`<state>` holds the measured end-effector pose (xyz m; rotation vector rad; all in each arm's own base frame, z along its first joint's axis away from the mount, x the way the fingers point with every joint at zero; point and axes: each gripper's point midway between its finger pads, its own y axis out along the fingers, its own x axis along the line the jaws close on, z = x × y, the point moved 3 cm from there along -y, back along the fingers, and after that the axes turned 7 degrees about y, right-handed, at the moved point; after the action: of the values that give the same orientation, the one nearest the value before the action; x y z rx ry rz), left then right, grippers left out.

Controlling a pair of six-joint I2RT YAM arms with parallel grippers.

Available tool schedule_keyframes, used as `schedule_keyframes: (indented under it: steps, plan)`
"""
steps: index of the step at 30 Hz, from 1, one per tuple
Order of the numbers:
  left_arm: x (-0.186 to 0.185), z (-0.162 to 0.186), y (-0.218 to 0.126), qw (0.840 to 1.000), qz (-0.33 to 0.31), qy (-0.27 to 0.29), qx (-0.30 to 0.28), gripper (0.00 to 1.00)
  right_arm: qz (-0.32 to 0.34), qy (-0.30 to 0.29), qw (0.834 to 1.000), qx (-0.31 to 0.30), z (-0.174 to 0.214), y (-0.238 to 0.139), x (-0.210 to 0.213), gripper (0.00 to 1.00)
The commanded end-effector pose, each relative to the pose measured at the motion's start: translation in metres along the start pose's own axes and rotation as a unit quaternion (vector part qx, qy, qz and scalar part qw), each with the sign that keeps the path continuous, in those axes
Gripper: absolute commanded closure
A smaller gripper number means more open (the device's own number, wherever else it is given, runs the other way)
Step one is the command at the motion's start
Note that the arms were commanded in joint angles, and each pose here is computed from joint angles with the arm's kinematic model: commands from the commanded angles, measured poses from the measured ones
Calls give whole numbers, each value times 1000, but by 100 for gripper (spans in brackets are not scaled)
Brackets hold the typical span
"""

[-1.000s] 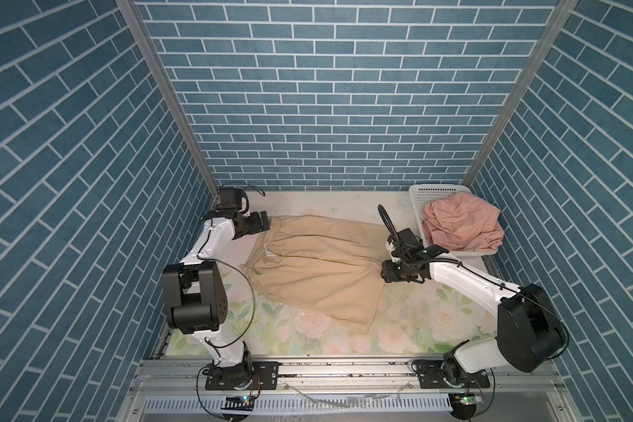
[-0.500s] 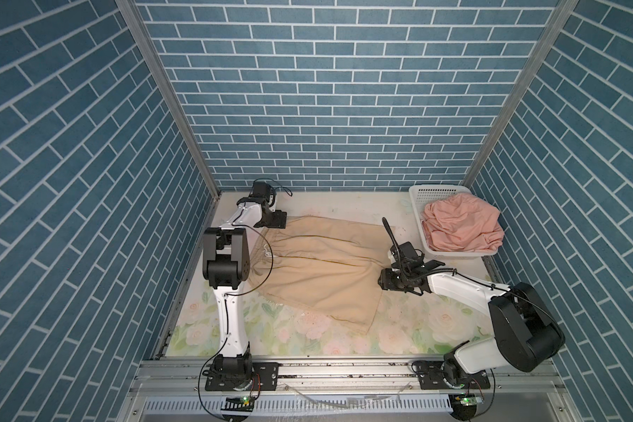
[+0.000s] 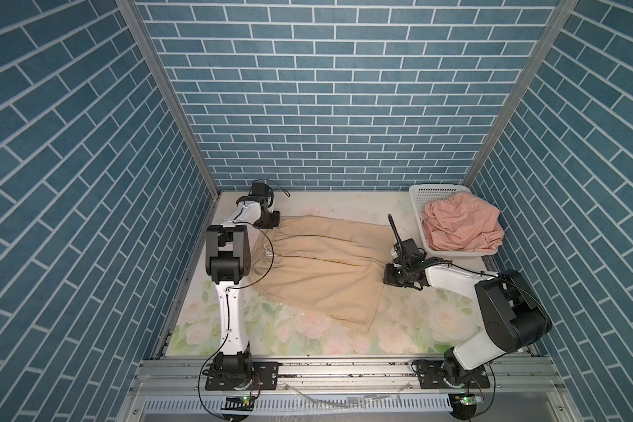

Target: Fold and stack the shorts

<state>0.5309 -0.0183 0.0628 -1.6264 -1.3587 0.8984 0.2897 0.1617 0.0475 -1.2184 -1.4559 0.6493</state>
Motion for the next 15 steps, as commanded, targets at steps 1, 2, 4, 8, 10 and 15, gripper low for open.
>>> schedule_keyframes:
  steps: [1, 2, 4, 8, 10, 15]
  plan:
    - [15, 11, 1, 999, -14, -20, 25, 100, -4, -1, 1000, 2, -13, 4, 0, 100]
    - [20, 12, -1, 999, -15, -31, 23, 100, -3, -2, 1000, 3, -17, 6, 0, 100]
    - [30, 12, -7, 998, -16, -52, 14, 100, -5, -3, 1000, 2, -26, 7, -1, 100]
    - [40, 13, -19, 997, -6, -80, -7, 100, -5, -8, 1000, 1, -46, 10, -3, 100]
    - [44, 16, -24, 996, -12, -91, -12, 100, -6, -7, 1000, -2, -56, 11, -6, 100]
    - [56, 37, -35, 991, -13, -136, -9, 100, -14, -11, 1000, -5, -73, 4, -4, 100]
